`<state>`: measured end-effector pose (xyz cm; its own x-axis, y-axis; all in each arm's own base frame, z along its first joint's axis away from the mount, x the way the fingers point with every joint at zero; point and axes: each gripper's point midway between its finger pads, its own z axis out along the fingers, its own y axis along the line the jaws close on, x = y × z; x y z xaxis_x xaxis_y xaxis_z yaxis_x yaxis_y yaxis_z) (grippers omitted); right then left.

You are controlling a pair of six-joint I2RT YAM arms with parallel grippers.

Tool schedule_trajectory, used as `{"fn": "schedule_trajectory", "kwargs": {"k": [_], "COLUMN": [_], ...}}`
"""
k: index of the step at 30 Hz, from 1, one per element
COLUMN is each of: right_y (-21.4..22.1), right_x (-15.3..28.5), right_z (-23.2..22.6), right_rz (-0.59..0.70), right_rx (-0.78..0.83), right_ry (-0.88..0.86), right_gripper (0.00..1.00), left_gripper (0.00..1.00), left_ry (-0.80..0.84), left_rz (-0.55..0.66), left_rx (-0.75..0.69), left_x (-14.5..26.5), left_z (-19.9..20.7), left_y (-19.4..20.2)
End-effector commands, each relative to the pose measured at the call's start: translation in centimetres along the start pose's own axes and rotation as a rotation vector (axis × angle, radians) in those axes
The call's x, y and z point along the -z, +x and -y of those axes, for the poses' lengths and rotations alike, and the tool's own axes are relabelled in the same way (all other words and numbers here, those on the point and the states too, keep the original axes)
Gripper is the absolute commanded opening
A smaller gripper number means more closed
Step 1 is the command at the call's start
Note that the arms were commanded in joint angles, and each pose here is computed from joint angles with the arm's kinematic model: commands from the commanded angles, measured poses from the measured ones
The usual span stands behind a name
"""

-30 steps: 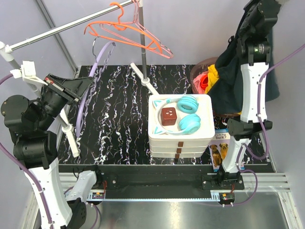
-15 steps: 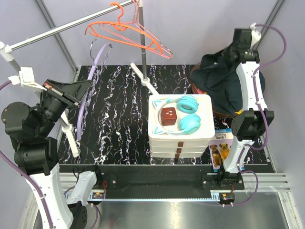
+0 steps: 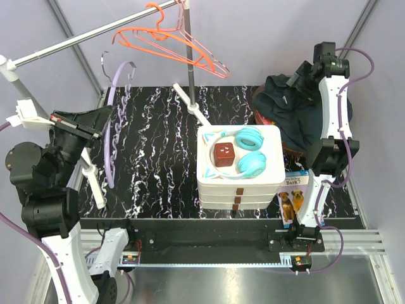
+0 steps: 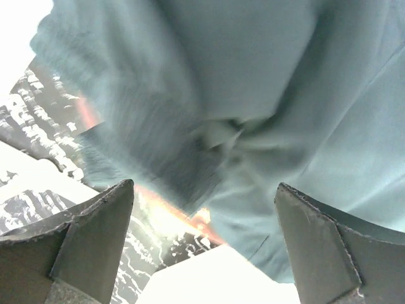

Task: Remove the shorts from the hanger

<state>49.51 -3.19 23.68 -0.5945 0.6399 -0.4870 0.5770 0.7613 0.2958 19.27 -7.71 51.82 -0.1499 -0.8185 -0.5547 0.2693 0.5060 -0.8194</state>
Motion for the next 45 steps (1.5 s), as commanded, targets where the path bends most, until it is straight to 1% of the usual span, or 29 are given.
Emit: {"fn": "schedule_trajectory", "kwargs": {"k": [1,6,7,9,10,11,12,13,14,15,16,19,21,23,28,34,38,42,45], "right_y": [1.7,3.3,4.5,5.7,6.5,7.0,7.6,8.5,8.6,9.3,9.3,9.2,8.7,8.6,8.5,8.8,9.0,9.3,9.6], "right_x": [6.7,10.0,10.4,12.1,12.2,12.6,14.1,13.8,15.0,14.8,15.1,16.0,16.2,16.1,17.1,17.7,17.9,17.8,17.8], "right_z": [0.5,0.5,-0.4,-1.2,-1.2,-1.4,-1.9,-1.6,-2.0,-1.8,-2.0,-1.6,-1.2,-0.8,-0.9,-0.5,0.0,0.3,0.6], "right_rz": [0.009,0.028,0.012,0.010,-0.005,-0.002,0.015,-0.006,0.012,-0.005,0.004,0.027,0.049,0.043,0.044,0.041,0.041,0.037,0.029], "right_rx": [0.023,0.038,0.066,0.095,0.112,0.122,0.136,0.145,0.139,0.143,0.139,0.152,0.179,0.201,0.196,0.195,0.199,0.199,0.197], "right_ry": [0.038,0.043,0.027,-0.006,-0.003,-0.013,-0.046,-0.037,-0.078,-0.079,-0.100,-0.107,-0.090,-0.060,-0.077,-0.076,-0.071,-0.063,-0.058], "right_gripper": [1.00,1.00,1.00,1.00,1.00,1.00,1.00,1.00,1.00,1.00,1.00,1.00,1.00,1.00,1.00,1.00,1.00,1.00,1.00], "left_gripper": [0.00,0.00,0.00,0.00,0.00,0.00,0.00,0.00,0.00,0.00,0.00,0.00,0.00,0.00,0.00,0.00,0.00,0.00,0.00], "left_ry": [0.014,-0.049,-0.055,-0.073,-0.074,-0.084,-0.087,-0.082,-0.091,-0.089,-0.104,-0.101,-0.092,-0.133,-0.177,-0.215,-0.217,-0.239,-0.235], "left_rz": [0.140,0.187,0.203,0.214,0.236,0.236,0.236,0.258,0.248,0.254,0.293,0.298,0.329,0.359,0.407,0.411,0.394,0.382,0.372], "left_rx": [0.022,0.058,0.058,0.062,0.062,0.068,0.073,0.073,0.078,0.064,0.058,0.050,0.030,0.023,0.027,0.028,0.026,0.046,0.053], "left_x": [-0.5,-2.2,-2.5,-3.4,-3.6,-4.4,-4.8,-5.1,-6.1,-6.6,-6.9,-9.2,-10.0,-11.1,-13.4,-15.9,-17.0,-17.8,-18.4], "left_z": [1.5,-0.1,-0.2,-0.7,-0.6,-1.0,-1.1,-0.9,-1.3,-1.2,-1.3,-1.5,-0.9,-1.9,-3.2,-4.2,-4.2,-5.5,-5.7], "left_y": [-3.3,-4.6,-5.0,-5.6,-6.2,-6.4,-6.6,-7.2,-7.1,-7.3,-8.1,-8.3,-9.2,-9.7,-10.3,-9.4,-8.3,-7.0,-6.4]}}
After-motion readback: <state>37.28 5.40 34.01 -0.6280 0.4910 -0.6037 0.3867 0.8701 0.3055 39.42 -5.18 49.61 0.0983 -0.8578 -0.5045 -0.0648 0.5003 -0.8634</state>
